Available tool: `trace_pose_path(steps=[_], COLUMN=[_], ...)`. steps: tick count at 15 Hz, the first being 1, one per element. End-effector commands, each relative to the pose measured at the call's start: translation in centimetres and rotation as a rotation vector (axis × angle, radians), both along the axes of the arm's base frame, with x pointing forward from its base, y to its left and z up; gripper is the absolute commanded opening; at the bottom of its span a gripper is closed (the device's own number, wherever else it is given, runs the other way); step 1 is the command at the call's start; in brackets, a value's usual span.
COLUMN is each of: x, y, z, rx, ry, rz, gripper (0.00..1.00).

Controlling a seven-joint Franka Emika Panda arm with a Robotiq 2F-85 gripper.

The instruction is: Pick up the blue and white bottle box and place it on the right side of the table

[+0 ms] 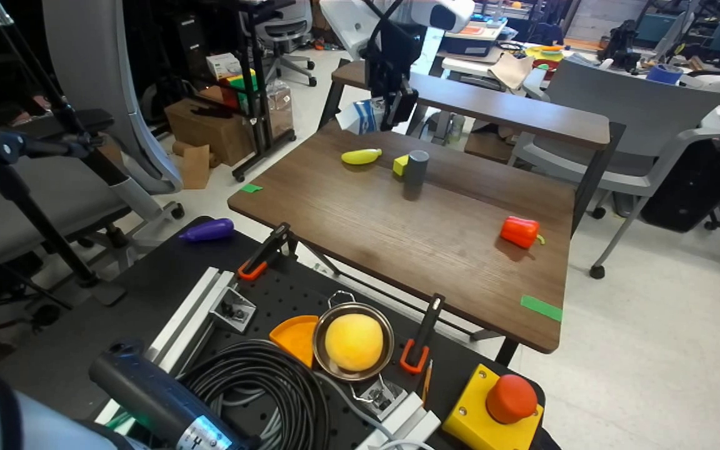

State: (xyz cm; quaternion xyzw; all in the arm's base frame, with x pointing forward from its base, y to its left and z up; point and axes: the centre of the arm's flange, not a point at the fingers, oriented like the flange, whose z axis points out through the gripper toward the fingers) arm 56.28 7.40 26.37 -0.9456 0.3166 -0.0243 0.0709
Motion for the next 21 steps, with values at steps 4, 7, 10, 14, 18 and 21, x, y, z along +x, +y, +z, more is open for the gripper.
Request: trace_pose_path(steps=[4,7,10,14,18,21], x=[1.8,3.0,4.4,7.0,9.8,12.3], y=[-8.0,-12.0,-15.5,-19.5,-21.7,-21.9], z=[1.5,1.2,0.3,-2.0,-4.1,-5.8], rx=[0.025,0.041,0.060,0.092,0.134,0.141], ry=[0.009,0.011,0.021,0.067,0.124,0.135], rz=[-0.332,-0.481,-0.617,-0.769,-0.870,-0.913], gripper=[0.20,0.20,0.20,0.20,0.20,0.20])
